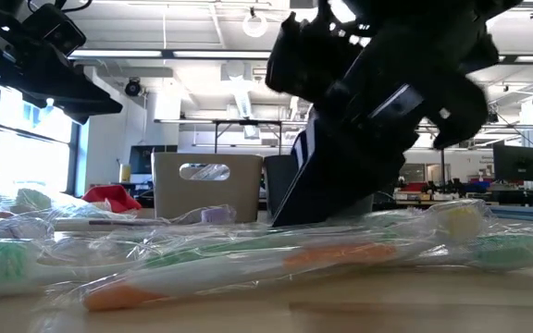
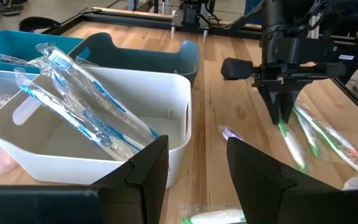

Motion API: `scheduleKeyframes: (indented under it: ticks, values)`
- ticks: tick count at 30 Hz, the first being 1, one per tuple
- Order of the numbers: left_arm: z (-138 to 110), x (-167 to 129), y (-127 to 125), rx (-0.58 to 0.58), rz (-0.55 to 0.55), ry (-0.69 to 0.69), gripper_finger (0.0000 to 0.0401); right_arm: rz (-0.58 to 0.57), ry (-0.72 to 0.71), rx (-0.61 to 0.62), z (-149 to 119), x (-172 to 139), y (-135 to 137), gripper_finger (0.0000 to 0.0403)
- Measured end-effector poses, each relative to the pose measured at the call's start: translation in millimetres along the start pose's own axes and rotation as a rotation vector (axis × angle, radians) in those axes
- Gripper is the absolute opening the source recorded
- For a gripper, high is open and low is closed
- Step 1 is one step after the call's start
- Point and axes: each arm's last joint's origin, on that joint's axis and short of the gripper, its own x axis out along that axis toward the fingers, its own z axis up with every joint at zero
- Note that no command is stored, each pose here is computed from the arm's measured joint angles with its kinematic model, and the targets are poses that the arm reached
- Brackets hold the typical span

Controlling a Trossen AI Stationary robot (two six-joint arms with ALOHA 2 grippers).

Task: Pick & Place Toothbrushes
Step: Put the green toothbrush into the blue bin

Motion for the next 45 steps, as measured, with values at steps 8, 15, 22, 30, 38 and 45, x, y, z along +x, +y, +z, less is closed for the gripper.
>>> scheduleKeyframes:
  ticks: [8, 15, 22, 30, 38, 45]
  values:
    - [0.0, 0.0, 0.0, 0.001, 0.000, 0.000, 0.0159, 0.041, -0.092, -0.029, 25.6, -35.1, 4.6, 0.0032]
    - [0.0, 0.0, 0.0, 0.001, 0.000, 0.000, 0.0159, -0.003, -0.247, -0.025, 56.7, -95.4, 5.7, 0.0006]
    - [0.0, 0.0, 0.0, 0.001, 0.000, 0.001, 0.0159, -0.183, -0.422, -0.038, 77.0, -150.9, -1.0, 0.0002]
    - [-0.1, 0.0, 0.0, 0.001, 0.000, 0.002, 0.0159, -0.496, -0.550, 0.034, 86.0, -186.1, -15.4, 0.0002]
    - [-0.1, 0.0, 0.0, 0.004, 0.000, 0.002, 0.0159, -0.734, -0.588, 0.110, 87.3, -188.8, -28.4, 0.0003]
    - [-0.1, -0.1, 0.0, 0.006, 0.000, 0.002, 0.0159, -0.785, -0.561, 0.174, 64.7, -172.4, -40.3, 0.0003]
